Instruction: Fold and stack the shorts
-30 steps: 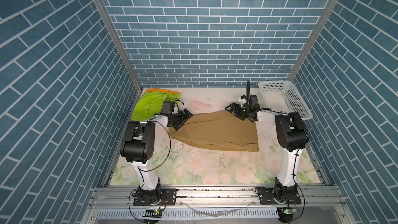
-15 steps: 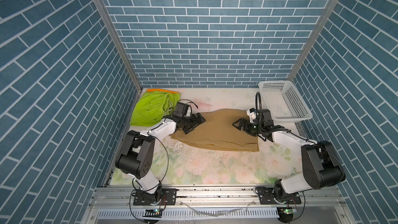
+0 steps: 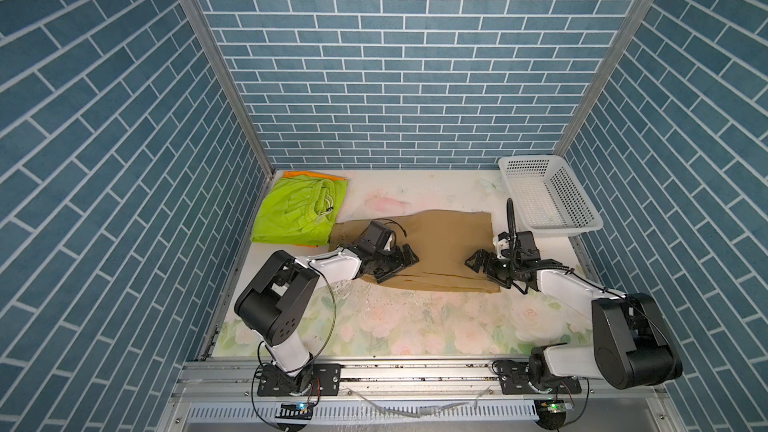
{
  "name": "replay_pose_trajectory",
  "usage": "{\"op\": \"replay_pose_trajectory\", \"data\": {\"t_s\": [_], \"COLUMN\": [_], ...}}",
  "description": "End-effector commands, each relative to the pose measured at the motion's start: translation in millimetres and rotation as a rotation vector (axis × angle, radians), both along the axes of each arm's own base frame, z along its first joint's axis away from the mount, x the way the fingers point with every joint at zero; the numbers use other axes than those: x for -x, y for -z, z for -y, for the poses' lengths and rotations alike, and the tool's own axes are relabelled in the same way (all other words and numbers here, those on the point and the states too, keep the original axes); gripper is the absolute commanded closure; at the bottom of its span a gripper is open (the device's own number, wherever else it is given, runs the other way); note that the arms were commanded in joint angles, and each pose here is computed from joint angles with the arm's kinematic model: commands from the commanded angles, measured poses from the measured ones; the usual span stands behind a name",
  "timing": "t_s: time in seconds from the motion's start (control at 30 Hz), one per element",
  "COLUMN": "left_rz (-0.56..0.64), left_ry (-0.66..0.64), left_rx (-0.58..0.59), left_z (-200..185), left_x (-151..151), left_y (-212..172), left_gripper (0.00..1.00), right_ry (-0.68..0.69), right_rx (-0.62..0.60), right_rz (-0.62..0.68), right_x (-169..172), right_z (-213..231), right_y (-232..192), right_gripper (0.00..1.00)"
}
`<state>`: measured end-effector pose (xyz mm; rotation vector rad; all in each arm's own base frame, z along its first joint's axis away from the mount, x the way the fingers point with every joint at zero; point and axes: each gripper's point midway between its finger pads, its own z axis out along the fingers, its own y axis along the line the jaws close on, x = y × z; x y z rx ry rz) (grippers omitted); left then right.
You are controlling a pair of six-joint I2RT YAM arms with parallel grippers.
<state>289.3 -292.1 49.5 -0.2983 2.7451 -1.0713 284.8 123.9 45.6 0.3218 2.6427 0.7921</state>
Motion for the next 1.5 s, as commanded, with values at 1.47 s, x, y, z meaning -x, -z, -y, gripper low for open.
{"op": "replay_pose_trajectory", "data": {"t_s": [1.47], "left_rz": [-0.009], "left_ry": [-0.281], "left_rx": [-0.327], "left_z": [-233.3], "left_x": [-28.3], "left_y": [-24.3], "left_gripper": [0.0], "right_ry": [-0.198], "right_rx": [-0.182], "right_rz": [0.118], "right_x": [-51.0], "right_z": [-120.8], "right_y": [-52.5], "right_gripper": [0.02]}}
